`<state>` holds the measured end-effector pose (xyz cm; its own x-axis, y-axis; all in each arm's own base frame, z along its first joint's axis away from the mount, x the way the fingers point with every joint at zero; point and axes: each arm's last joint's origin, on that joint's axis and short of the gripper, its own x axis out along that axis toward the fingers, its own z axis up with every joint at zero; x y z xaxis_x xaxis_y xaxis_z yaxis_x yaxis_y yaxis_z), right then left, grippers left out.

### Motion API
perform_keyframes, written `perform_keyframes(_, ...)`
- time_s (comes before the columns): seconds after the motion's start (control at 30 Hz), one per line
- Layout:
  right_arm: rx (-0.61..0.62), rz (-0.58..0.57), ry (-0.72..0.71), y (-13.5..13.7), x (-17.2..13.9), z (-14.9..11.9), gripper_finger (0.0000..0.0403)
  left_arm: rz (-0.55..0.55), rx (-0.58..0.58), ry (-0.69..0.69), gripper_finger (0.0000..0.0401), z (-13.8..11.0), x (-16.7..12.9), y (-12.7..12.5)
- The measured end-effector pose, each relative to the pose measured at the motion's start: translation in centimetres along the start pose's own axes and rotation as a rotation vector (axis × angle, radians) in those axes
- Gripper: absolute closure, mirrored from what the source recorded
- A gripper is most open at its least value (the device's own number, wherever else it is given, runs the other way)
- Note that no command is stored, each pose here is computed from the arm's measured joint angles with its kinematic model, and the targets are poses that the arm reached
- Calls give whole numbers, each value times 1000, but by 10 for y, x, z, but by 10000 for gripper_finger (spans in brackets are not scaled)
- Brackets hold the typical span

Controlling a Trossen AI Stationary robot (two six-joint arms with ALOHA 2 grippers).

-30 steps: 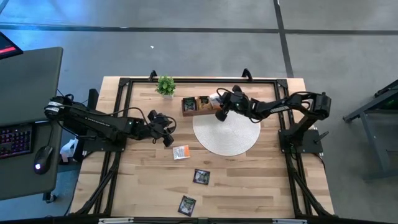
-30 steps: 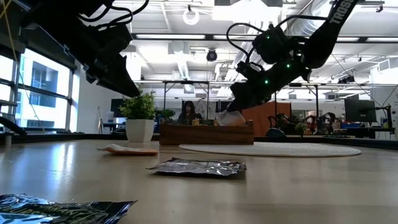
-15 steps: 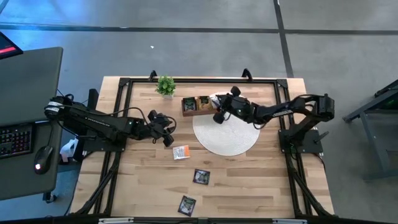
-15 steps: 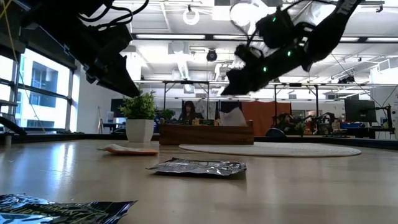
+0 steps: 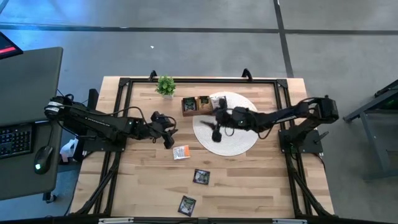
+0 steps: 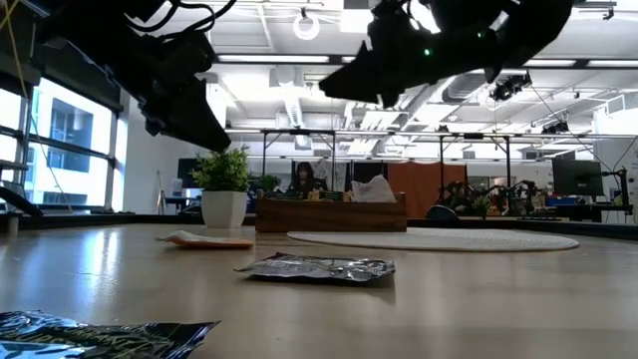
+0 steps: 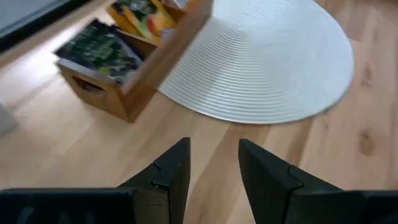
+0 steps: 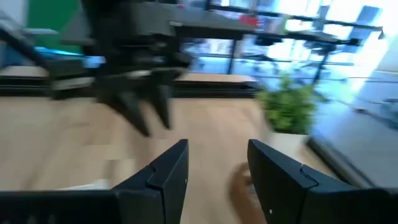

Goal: Pick & Place Tea
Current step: Put the white tea bag into the right section of the wooden organizer

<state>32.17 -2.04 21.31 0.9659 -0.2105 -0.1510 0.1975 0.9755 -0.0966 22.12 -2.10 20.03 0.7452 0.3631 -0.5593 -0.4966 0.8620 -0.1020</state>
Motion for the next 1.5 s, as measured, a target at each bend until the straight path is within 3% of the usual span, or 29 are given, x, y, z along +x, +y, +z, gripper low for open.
perform_keyframes(0.2, 65, 105, 35, 49, 28, -6, 242, -113, -35, 72, 268, -3, 0, -3)
perform_keyframes(0.33, 3, 163, 90, 75, 53, -16, 242, -209, -103, 183, 268, -8, -1, -5)
perform_keyframes(0.47, -30, 198, 188, 90, 82, -24, 242, -253, -88, 271, 268, -14, -3, -5)
perform_keyframes(0.67, 1, 222, 384, 89, 119, -44, 243, -233, -37, 289, 268, -23, -10, -13)
perform_keyframes(0.8, 54, 324, 382, 86, 139, -47, 243, -237, -15, 337, 268, -35, -20, -22)
perform_keyframes(1.03, 89, 421, 425, 82, 168, -68, 247, -217, -6, 296, 268, -49, -37, -38)
perform_keyframes(1.2, 76, 357, 494, 78, 174, -83, 253, -184, 47, 271, 268, -55, -44, -41)
perform_keyframes(1.33, 53, 356, 500, 77, 172, -87, 282, -155, 50, 275, 268, -57, -45, -39)
perform_keyframes(1.5, 65, 348, 502, 74, 173, -87, 368, -131, 54, 261, 268, -57, -44, -37)
